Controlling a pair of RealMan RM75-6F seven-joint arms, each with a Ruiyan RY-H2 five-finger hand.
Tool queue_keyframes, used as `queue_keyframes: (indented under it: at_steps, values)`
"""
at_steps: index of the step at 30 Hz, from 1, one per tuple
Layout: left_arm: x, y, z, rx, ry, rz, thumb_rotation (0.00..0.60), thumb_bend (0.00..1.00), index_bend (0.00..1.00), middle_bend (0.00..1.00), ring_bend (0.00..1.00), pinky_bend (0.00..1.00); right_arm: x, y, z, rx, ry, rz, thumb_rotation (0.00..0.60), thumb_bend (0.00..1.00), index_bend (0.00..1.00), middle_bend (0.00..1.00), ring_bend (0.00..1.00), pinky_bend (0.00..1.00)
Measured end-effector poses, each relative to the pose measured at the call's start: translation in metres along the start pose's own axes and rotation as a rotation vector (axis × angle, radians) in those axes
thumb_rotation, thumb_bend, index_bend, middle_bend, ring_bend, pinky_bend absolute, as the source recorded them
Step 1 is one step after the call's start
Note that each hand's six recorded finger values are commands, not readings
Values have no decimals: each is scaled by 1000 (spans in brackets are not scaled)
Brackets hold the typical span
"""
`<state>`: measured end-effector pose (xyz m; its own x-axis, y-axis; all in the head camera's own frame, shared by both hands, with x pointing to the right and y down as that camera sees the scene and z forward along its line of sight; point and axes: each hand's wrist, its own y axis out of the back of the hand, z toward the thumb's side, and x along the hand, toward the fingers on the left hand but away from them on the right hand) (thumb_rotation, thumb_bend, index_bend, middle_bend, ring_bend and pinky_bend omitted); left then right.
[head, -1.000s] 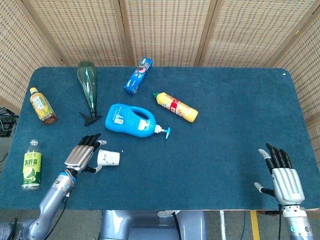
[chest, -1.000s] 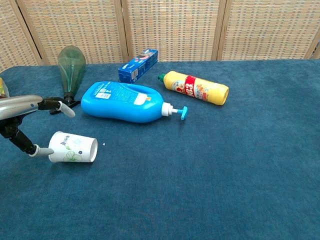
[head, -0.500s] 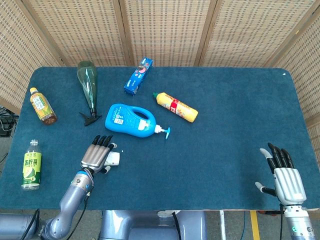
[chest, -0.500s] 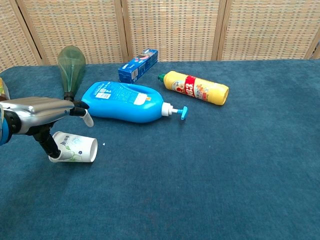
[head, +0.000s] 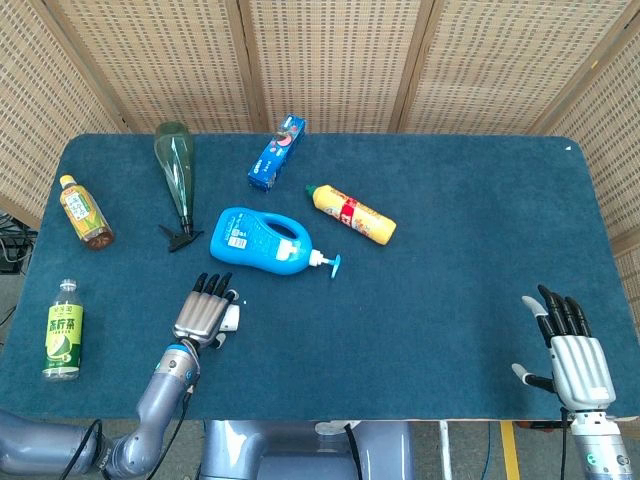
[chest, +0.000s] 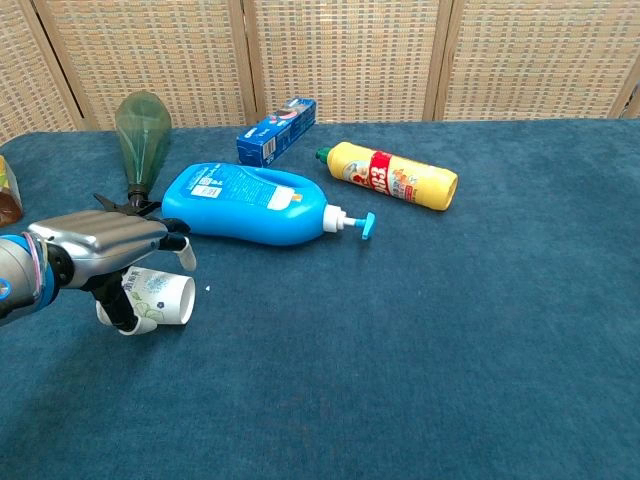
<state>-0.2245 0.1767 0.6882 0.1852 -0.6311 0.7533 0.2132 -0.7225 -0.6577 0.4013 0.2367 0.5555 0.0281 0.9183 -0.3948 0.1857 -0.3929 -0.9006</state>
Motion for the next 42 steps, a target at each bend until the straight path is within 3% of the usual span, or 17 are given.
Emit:
queue_keyframes:
  at_steps: [13, 21, 27, 37, 42]
  values:
    - [3, -7, 11, 8, -20, 24, 600, 364, 388, 0, 0, 0, 1, -1, 2, 0, 8, 0, 600, 79, 0, 0, 0, 0]
    - [-1, 0, 9, -102, -49, 93, 600, 362, 386, 0, 0, 0, 1, -1, 3, 2, 12, 0, 600, 79, 0, 0, 0, 0]
    - [-7, 8, 5, -281, -93, 146, 600, 343, 392, 0, 0, 0, 1, -3, 3, 8, 12, 6, 600, 79, 0, 0, 0, 0]
    - [-9, 10, -5, -743, -241, 179, 600, 336, 421, 0, 0, 0, 0, -6, 2, 14, 6, 9, 600, 79, 0, 0, 0, 0]
    - [-4, -1, -19, -842, -308, 186, 600, 336, 421, 0, 0, 0, 0, -7, 2, 20, 5, 13, 600, 78, 0, 0, 0, 0]
